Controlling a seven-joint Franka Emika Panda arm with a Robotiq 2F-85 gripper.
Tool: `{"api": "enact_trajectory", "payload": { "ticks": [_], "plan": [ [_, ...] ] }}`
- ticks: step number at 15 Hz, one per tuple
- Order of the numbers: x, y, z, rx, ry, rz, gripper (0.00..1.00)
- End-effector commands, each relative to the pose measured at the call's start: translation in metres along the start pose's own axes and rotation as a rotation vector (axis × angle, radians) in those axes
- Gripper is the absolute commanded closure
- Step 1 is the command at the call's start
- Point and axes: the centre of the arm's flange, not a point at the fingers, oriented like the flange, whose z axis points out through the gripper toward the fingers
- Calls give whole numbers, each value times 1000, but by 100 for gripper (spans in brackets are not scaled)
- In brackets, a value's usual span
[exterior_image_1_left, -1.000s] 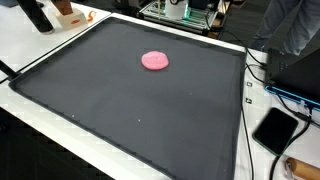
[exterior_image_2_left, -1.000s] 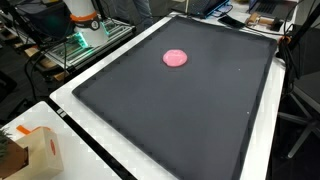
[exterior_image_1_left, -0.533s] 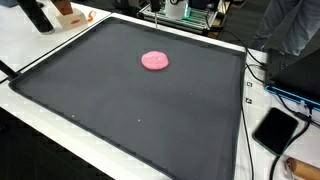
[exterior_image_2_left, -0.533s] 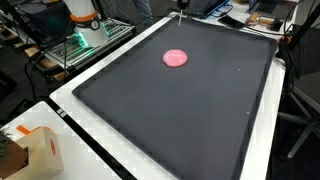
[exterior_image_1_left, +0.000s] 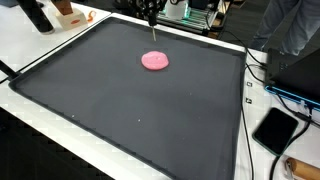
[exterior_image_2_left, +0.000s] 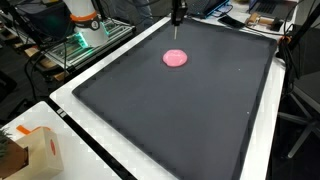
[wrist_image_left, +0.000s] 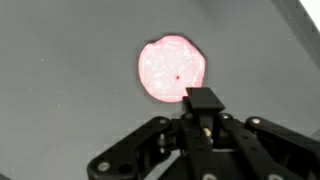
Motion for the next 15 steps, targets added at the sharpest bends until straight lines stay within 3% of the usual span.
{"api": "enact_trajectory", "payload": {
  "ticks": [1, 15],
  "plan": [
    [-24, 2, 23, 12, 57, -13, 97],
    [-50, 33, 81, 64, 171, 32, 97]
  ]
}}
